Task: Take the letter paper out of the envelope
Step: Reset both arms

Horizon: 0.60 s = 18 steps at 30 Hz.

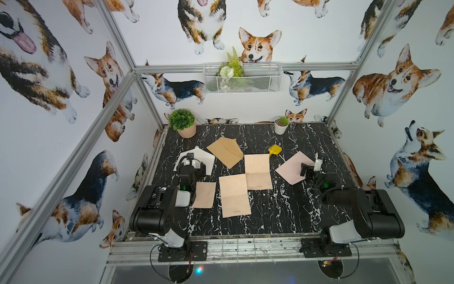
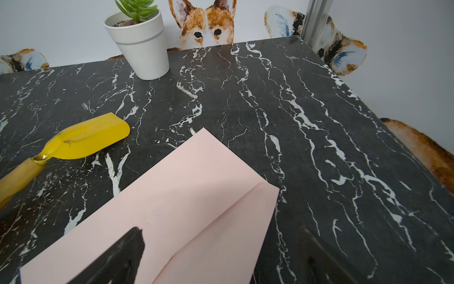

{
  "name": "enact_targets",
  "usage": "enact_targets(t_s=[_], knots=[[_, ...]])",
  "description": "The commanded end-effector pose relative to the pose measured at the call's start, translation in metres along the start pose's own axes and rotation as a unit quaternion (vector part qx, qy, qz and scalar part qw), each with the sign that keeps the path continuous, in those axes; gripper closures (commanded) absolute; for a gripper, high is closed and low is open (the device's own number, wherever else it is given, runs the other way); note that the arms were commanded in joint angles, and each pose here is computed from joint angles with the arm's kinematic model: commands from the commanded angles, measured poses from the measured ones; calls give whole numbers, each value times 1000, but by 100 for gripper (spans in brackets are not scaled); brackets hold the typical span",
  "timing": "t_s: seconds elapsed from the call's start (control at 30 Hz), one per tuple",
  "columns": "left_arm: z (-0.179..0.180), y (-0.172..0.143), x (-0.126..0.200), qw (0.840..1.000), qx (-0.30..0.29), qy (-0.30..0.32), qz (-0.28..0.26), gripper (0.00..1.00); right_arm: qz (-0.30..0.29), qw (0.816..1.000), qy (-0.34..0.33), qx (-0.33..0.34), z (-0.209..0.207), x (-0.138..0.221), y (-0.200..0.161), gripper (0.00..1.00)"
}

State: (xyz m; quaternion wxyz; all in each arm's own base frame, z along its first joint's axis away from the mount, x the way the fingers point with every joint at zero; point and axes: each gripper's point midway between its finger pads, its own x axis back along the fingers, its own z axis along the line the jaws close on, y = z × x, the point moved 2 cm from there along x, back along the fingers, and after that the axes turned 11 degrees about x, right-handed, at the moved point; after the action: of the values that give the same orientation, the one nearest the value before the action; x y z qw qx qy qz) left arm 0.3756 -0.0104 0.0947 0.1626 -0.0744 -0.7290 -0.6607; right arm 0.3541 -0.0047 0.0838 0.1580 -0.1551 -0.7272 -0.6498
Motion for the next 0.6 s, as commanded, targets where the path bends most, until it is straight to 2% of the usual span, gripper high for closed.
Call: enact_targets(t_s=[0.0, 0.57], knots=[[-2, 3, -1, 1000, 2, -7, -3, 0, -37, 999, 7, 9, 2, 4, 13, 0], [-2, 3, -1, 1000, 3, -8, -5, 0, -25, 1000, 10, 9, 3, -1, 13, 0]])
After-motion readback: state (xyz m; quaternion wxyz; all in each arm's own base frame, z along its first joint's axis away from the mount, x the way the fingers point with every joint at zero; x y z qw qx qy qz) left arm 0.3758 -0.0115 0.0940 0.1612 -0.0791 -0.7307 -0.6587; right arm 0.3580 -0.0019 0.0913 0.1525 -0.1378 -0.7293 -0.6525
